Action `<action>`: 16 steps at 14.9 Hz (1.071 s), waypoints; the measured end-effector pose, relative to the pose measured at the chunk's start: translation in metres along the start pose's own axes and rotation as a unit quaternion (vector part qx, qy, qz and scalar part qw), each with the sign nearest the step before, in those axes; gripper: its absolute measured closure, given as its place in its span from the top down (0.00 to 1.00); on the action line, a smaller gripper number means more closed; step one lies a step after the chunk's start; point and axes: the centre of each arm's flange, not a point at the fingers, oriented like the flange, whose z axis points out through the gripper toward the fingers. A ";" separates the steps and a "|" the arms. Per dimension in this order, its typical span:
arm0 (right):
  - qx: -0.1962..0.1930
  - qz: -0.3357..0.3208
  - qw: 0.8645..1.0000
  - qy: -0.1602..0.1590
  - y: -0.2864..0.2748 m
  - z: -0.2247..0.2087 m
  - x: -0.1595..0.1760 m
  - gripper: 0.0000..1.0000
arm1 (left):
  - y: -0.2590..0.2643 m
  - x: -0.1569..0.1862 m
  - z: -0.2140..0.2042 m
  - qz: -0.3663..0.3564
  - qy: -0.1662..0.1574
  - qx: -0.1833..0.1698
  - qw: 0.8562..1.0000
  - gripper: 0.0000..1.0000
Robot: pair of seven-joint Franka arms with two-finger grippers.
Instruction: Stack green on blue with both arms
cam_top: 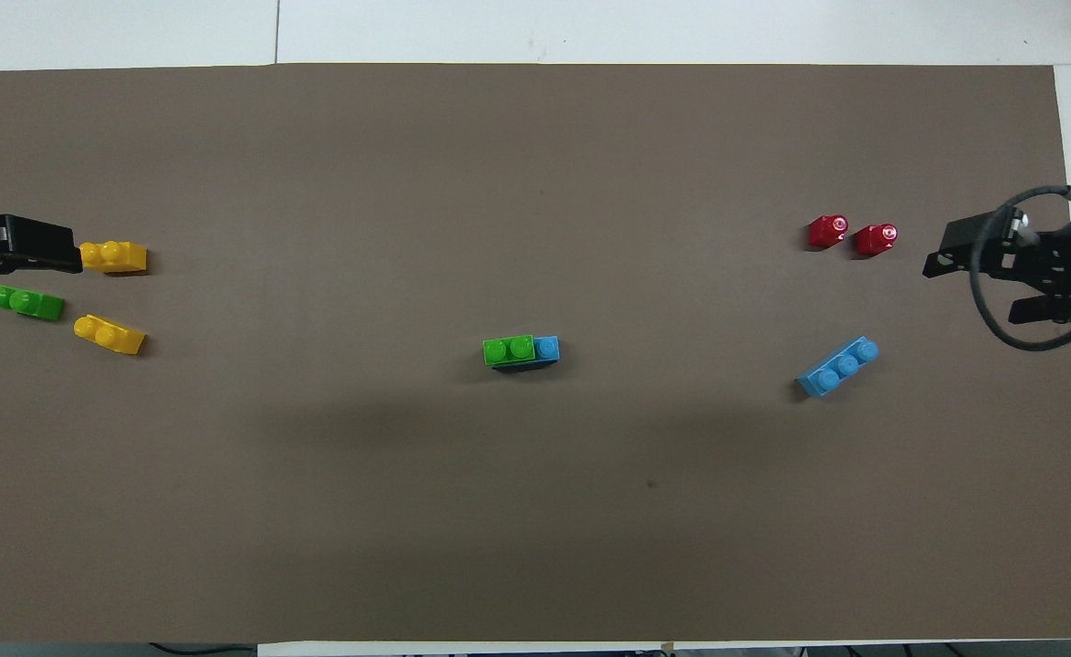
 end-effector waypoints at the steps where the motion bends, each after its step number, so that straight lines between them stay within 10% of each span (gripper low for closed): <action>1: -0.008 -0.015 1.000 0.001 0.001 -0.005 -0.001 0.98 | -0.001 0.000 0.000 -0.001 0.000 -0.001 1.000 1.00; 16: -0.070 -0.136 0.988 0.001 -0.038 -0.007 -0.028 1.00 | 0.000 -0.005 0.004 -0.010 -0.029 -0.033 0.999 1.00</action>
